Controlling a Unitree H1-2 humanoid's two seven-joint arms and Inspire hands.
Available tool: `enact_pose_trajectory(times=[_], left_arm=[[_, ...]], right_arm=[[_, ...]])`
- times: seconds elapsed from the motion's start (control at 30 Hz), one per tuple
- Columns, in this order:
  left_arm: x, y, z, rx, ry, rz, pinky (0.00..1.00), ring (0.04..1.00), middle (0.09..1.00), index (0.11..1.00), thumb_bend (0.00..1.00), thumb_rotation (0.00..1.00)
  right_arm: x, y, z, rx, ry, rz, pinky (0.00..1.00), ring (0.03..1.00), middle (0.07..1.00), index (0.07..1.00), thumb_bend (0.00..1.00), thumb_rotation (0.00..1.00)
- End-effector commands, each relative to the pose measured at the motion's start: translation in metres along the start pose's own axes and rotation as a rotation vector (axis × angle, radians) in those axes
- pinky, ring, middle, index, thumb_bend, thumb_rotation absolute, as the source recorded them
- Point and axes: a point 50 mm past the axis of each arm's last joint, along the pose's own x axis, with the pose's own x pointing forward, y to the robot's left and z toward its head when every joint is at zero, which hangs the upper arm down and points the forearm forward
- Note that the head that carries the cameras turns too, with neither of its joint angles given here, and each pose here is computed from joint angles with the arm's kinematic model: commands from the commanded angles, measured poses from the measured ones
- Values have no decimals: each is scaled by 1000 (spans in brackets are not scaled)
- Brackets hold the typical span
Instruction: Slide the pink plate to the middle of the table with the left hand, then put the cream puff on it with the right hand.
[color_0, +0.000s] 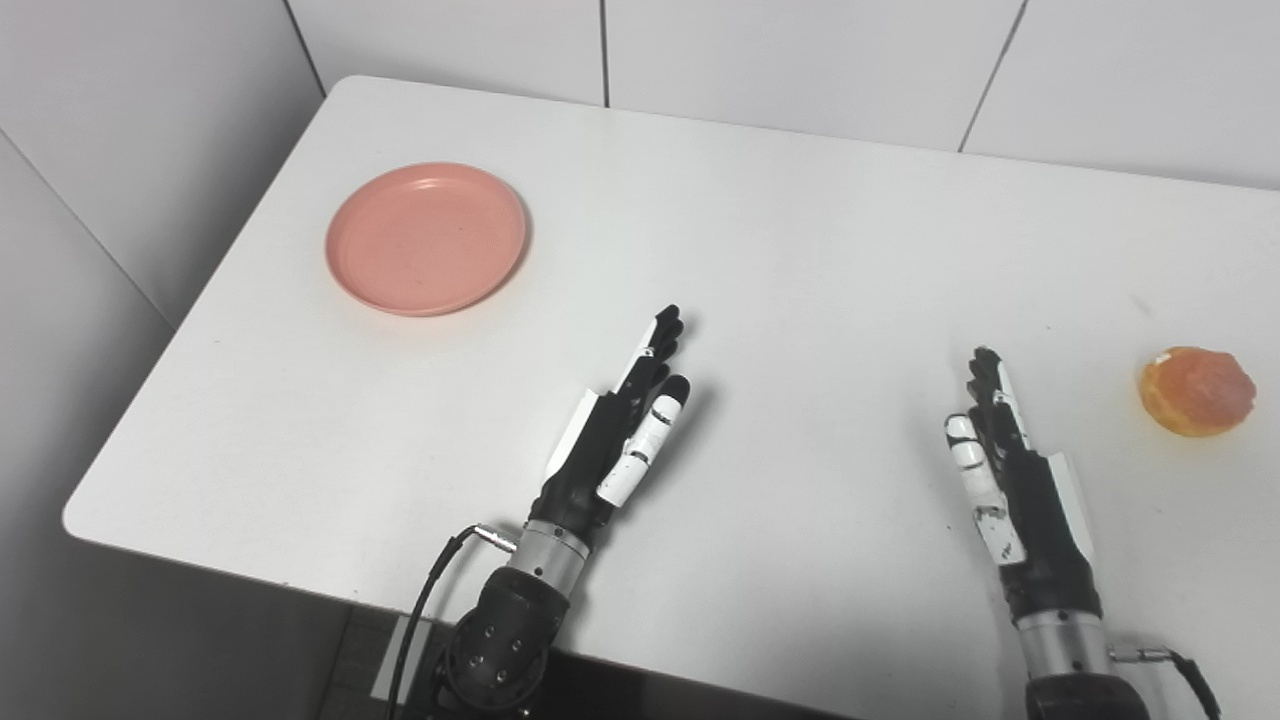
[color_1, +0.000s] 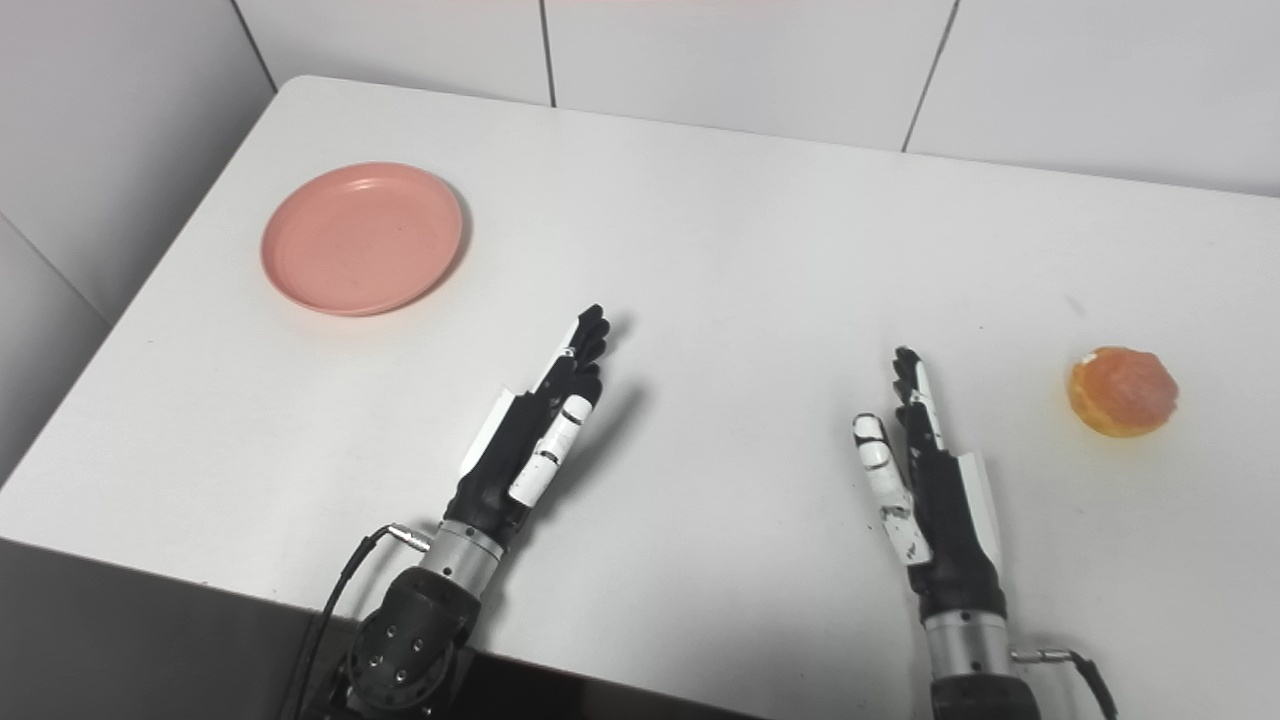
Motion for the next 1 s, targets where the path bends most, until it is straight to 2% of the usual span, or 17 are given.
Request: enact_pose_trajectory(times=[0.0, 0.3, 0.47, 0.97], left_arm=[[4, -16, -5, -15, 9, -14, 976, 996, 1000, 998, 483, 1000], [10, -29, -9, 8, 1, -11, 969, 996, 1000, 997, 439, 1000], [10, -31, -10, 12, 2, -8, 973, 998, 1000, 996, 416, 1000], [9, -34, -6, 29, 4, -17, 977, 998, 1000, 1000, 420, 1000]], right_arm=[[1, -8, -3, -14, -35, -11, 1000, 1000, 1000, 1000, 229, 1000], [5, -13, -12, -2, -53, 0, 1000, 1000, 1000, 1000, 139, 1000], [3, -13, -7, -3, -52, -1, 1000, 1000, 1000, 1000, 145, 1000], [2, -11, 1, -8, -63, 2, 1000, 1000, 1000, 1000, 55, 1000]])
